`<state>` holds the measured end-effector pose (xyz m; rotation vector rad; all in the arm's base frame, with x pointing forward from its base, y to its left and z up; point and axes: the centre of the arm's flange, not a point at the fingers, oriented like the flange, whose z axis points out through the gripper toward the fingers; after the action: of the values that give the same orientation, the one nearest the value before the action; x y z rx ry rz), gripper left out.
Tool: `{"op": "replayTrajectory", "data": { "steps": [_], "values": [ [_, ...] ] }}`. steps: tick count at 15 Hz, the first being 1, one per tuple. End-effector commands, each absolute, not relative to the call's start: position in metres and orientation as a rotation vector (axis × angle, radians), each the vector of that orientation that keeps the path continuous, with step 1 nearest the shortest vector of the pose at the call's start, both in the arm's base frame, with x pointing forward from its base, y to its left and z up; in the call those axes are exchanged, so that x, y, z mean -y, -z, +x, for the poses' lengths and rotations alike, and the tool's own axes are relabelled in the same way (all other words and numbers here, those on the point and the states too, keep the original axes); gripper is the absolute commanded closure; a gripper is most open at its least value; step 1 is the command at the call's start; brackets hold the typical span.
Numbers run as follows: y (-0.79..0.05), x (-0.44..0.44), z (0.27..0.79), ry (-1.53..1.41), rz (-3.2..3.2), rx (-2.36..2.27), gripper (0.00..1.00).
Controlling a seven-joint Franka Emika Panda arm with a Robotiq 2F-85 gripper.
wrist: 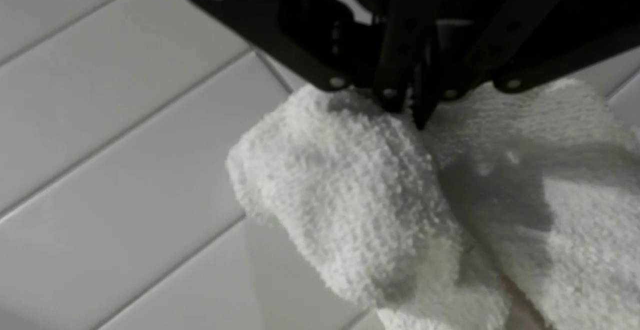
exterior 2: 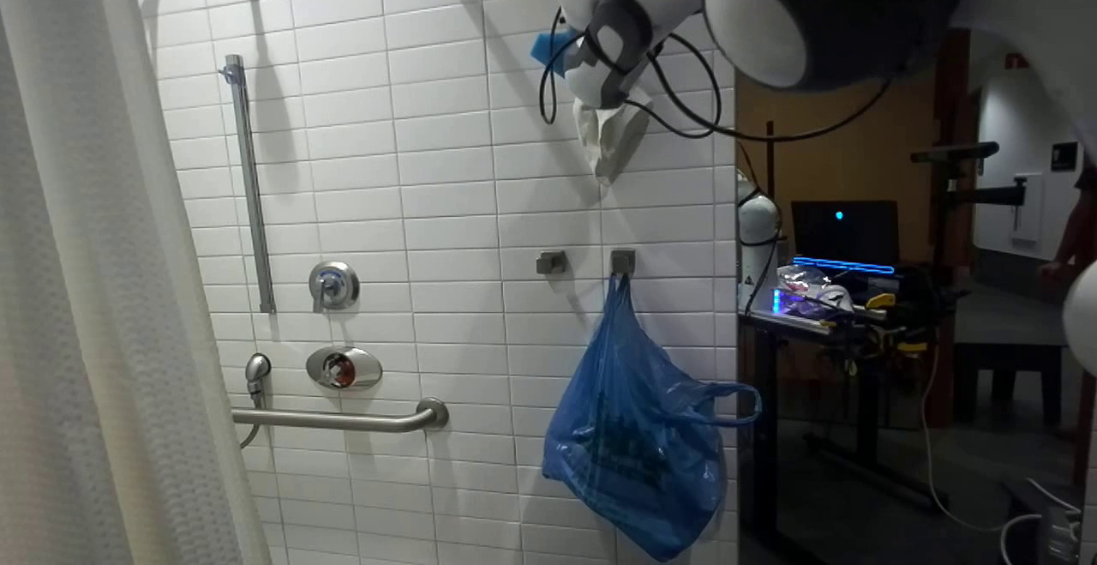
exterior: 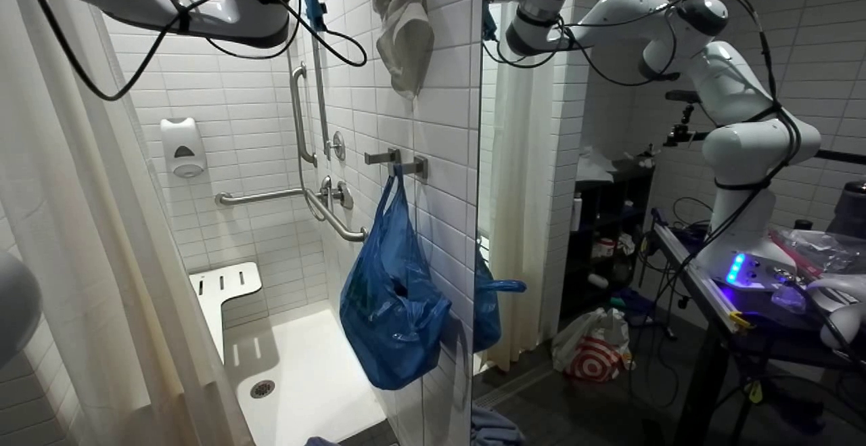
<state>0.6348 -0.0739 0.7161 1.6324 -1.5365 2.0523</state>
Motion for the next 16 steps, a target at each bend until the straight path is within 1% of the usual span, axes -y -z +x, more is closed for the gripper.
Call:
{"op": "replayTrajectory", "data": {
  "steps": [1,6,16],
  "values": [
    [-0.731,0.091,0.65,-2.008,1.61,1.536,0.98],
    [-0.734,0.094,0.661,-1.971,1.611,1.524,0.98],
    [-0.717,0.055,0.71,-1.855,1.734,1.441,0.98]
  ]
}}
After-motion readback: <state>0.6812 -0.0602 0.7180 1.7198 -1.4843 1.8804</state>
